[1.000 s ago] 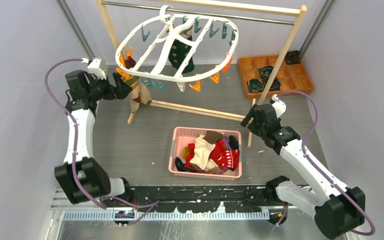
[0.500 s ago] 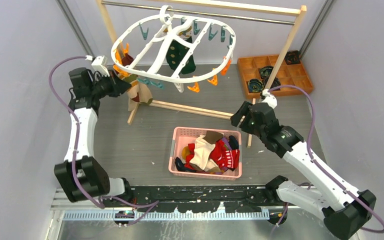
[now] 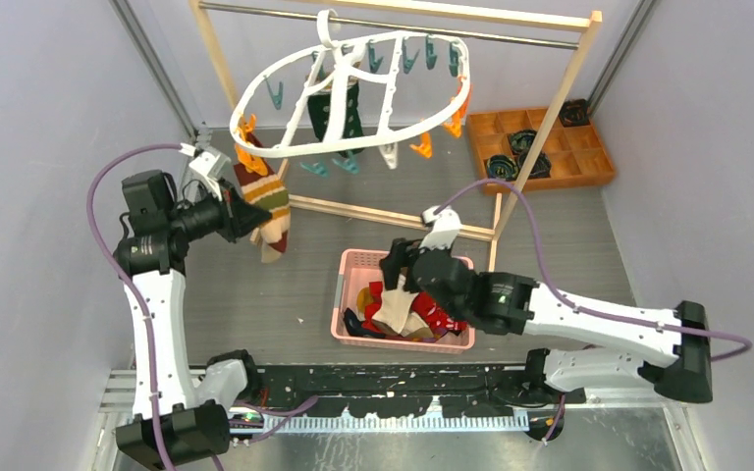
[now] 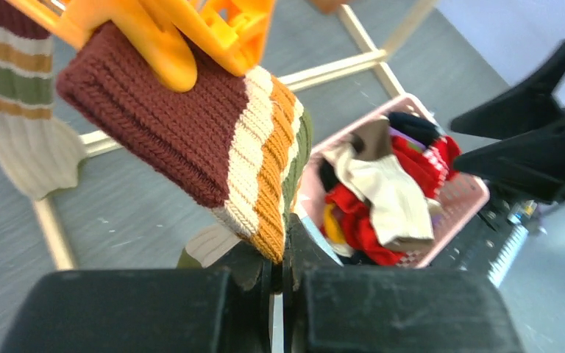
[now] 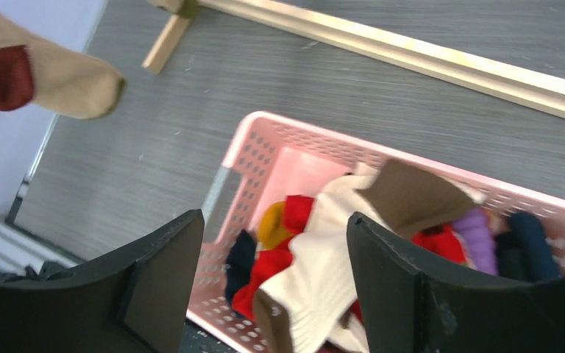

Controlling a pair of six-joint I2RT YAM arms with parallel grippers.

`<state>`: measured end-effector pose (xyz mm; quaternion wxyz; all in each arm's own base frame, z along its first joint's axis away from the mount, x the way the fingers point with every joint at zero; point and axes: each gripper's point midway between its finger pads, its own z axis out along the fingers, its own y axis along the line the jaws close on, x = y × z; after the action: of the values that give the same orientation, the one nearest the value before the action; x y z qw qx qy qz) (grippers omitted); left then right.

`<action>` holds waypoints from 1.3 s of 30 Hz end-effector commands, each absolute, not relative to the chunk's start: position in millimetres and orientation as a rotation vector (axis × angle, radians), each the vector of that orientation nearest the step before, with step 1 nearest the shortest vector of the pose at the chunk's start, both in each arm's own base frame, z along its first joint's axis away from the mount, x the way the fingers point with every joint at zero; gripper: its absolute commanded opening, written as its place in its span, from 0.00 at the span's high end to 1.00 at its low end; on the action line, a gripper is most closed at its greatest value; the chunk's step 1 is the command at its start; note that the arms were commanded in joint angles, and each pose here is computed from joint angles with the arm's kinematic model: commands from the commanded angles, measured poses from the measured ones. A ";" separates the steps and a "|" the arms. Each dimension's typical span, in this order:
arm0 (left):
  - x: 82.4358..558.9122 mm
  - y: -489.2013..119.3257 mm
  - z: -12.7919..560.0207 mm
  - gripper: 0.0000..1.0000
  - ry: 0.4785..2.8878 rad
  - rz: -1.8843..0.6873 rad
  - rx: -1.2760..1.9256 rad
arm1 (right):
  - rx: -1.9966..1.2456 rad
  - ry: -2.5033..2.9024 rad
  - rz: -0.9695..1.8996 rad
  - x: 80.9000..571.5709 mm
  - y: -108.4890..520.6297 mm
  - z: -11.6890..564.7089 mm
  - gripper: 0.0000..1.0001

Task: Remove the socks clipped to the hanger
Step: Remove the sock from the hanger.

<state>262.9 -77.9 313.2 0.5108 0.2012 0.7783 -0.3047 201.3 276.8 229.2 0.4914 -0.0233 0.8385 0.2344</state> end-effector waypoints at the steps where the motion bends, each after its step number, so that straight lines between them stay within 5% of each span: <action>1: 201.5 -110.9 329.7 1.00 1.800 -0.926 0.660 | -0.119 1.812 0.684 191.3 325.4 288.0 0.21; 19: 125.7 -146.2 359.0 1.00 1.679 -1.144 0.621 | -0.451 1.543 1.063 104.8 433.6 371.5 0.14; 29: 117.7 -150.1 351.2 1.00 1.675 -1.205 0.594 | -0.295 1.524 1.101 111.8 395.9 404.0 0.16; 39: 122.2 -150.5 362.5 1.00 1.628 -1.176 0.561 | -0.301 1.590 1.106 117.4 424.7 409.2 0.14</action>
<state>125.5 -148.2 348.9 0.4888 0.2221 0.6895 -0.4862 115.2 414.0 401.5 0.5672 -0.1386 0.6646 0.4662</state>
